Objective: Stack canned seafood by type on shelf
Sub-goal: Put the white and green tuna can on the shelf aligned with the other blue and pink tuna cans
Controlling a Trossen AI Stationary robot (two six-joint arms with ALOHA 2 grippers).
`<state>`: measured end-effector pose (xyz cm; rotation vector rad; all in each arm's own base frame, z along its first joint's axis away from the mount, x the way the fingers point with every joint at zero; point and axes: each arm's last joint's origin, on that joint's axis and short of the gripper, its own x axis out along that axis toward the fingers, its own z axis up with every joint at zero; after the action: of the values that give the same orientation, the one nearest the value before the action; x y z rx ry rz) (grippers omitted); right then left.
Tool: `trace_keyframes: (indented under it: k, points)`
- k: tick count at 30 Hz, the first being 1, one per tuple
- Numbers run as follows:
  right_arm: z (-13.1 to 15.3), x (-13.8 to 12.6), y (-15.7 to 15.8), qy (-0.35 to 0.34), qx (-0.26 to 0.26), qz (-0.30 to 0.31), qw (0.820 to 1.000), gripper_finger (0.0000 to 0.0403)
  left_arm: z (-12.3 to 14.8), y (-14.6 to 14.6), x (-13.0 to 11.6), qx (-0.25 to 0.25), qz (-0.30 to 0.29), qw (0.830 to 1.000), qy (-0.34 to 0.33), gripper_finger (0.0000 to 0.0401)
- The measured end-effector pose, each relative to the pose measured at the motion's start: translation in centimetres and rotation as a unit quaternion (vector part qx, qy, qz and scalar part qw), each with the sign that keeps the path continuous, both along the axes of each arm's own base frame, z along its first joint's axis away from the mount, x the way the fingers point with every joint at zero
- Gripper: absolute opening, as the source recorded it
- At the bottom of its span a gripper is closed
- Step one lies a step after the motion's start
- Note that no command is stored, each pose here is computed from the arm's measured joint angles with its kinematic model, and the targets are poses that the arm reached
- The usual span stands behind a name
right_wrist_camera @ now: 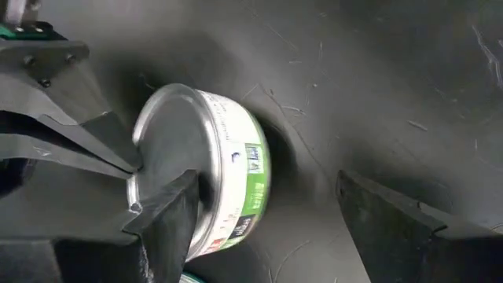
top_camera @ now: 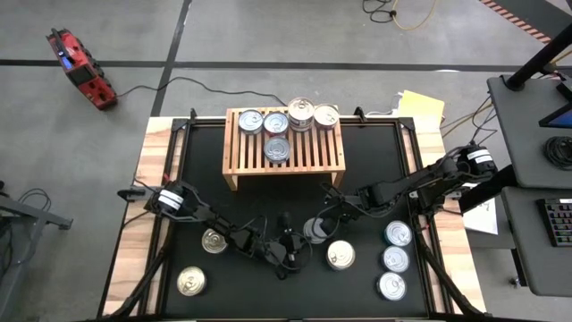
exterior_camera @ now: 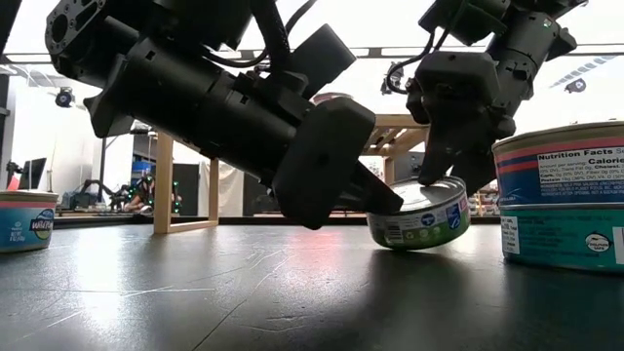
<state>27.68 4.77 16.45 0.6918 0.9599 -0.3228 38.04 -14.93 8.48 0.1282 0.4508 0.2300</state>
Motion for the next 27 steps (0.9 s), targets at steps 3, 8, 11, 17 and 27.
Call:
trace_keyframes:
  k: [3,8,11,17,27]
  points:
    - [0.0,0.0,0.0,-0.001,-0.001,0.002,1.000,0.0285,0.0,0.0,0.0,0.000,0.000,1.000,0.000,0.0000]
    - [0.1,0.3,0.0,-0.016,0.000,0.005,1.000,0.0281,0.0,0.0,0.0,0.000,0.000,1.000,0.001,0.0000]
    - [-0.2,0.6,0.2,-0.023,0.007,0.010,1.000,0.0286,0.0,0.0,0.0,0.000,-0.001,1.000,0.002,0.0000]
    - [-1.8,1.7,0.5,-0.017,0.030,0.034,0.999,0.0289,-0.1,0.0,0.0,-0.001,0.000,1.000,0.001,0.0000]
    - [-1.8,2.1,0.7,-0.015,0.030,0.056,0.998,0.0245,-0.1,0.1,0.0,-0.001,0.001,1.000,0.000,0.0000]
